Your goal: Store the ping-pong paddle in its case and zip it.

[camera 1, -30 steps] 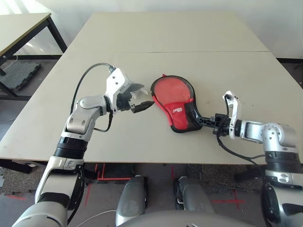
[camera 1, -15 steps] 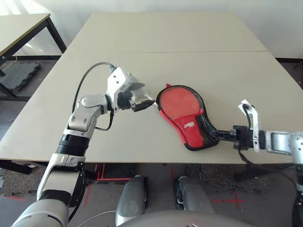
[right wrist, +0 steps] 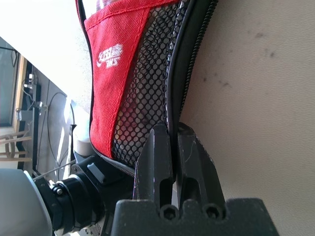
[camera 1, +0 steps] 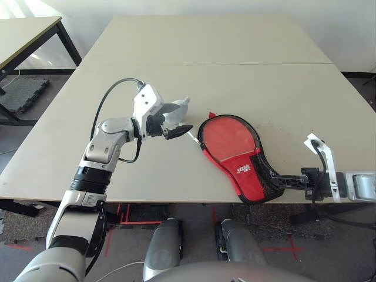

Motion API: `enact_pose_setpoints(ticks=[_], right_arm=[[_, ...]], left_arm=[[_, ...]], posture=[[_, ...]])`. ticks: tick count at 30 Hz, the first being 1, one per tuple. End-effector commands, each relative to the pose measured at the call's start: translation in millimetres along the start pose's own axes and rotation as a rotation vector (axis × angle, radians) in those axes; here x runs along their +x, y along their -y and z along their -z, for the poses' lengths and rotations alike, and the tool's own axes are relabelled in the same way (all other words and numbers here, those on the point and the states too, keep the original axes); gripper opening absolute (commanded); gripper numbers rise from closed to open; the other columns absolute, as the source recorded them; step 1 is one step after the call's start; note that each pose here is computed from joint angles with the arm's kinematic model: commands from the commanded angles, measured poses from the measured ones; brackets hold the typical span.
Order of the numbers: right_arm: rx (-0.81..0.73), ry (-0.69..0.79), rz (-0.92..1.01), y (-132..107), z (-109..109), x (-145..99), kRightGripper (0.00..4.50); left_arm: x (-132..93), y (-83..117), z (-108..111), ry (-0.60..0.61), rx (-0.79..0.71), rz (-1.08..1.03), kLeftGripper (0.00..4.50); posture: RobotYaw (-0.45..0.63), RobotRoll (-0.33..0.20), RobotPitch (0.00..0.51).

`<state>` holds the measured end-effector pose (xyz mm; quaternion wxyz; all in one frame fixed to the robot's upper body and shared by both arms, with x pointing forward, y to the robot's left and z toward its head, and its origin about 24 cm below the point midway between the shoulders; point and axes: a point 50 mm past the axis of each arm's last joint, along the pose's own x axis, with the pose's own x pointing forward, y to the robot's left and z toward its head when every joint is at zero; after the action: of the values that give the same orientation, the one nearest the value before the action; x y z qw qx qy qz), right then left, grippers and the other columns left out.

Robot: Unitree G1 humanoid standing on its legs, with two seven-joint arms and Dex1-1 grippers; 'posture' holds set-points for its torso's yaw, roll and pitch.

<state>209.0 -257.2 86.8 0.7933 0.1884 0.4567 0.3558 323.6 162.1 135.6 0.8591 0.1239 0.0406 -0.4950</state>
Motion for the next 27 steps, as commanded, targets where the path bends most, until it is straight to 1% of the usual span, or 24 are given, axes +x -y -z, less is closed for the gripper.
enact_pose_setpoints(ticks=[1,6,8,9,11,14,17,18,20,21,24,27], right_arm=[[0.018,-0.039,-0.012,0.3,6.9,1.7,0.03],[0.002,-0.054,-0.013,-0.3,8.1,-1.4,0.03],[-0.012,-0.046,0.016,2.0,5.8,-3.9,0.03],[-0.017,-0.041,0.025,3.0,4.3,-5.5,0.27],[-0.062,-0.034,0.036,3.5,-2.3,-17.1,0.82],[-0.142,-0.015,0.039,1.3,-16.3,-34.0,1.86],[-0.208,-0.002,0.052,1.6,-29.5,-47.8,3.08],[-0.242,0.008,0.06,1.8,-35.1,-51.9,3.41],[-0.293,0.037,0.073,2.0,-46.1,-56.8,4.17],[-0.327,0.058,0.073,1.2,-53.0,-57.4,4.48],[-0.443,0.101,0.09,-1.7,-70.5,-50.2,4.48],[-0.564,0.152,0.081,-9.6,-87.3,-31.9,4.48]], left_arm=[[0.7,-0.9,-1.9,-0.007,0.015,0.003,4.5],[0.7,-1.1,-1.6,-0.007,0.013,0.0,4.5],[0.9,-1.1,-1.3,-0.008,0.014,-0.001,4.5],[1.0,-1.3,-1.4,-0.008,0.013,-0.001,4.5],[0.4,-1.9,-1.9,-0.008,0.013,-0.002,4.5],[-1.5,-3.6,-2.2,-0.011,0.016,-0.006,4.5],[-2.7,-4.9,-2.6,-0.014,0.018,-0.008,4.5],[-2.9,-5.3,-2.9,-0.014,0.019,-0.008,4.5],[-3.2,-5.9,-3.3,-0.015,0.02,-0.009,4.5],[-3.5,-6.2,-3.5,-0.015,0.02,-0.01,4.5],[-4.7,-7.1,-4.0,-0.016,0.022,-0.014,4.5],[-6.4,-7.9,-4.4,-0.019,0.024,-0.019,4.5]], posture=[[0.04,0.0,0.092],[0.04,0.0,0.095],[0.04,0.0,0.096],[0.04,0.0,0.097],[0.04,0.0,0.098],[0.04,0.0,0.096],[0.04,0.0,0.094],[0.04,0.0,0.094],[0.04,0.0,0.093],[0.04,0.0,0.093],[0.04,0.0,0.091],[0.05,0.0,0.092]])
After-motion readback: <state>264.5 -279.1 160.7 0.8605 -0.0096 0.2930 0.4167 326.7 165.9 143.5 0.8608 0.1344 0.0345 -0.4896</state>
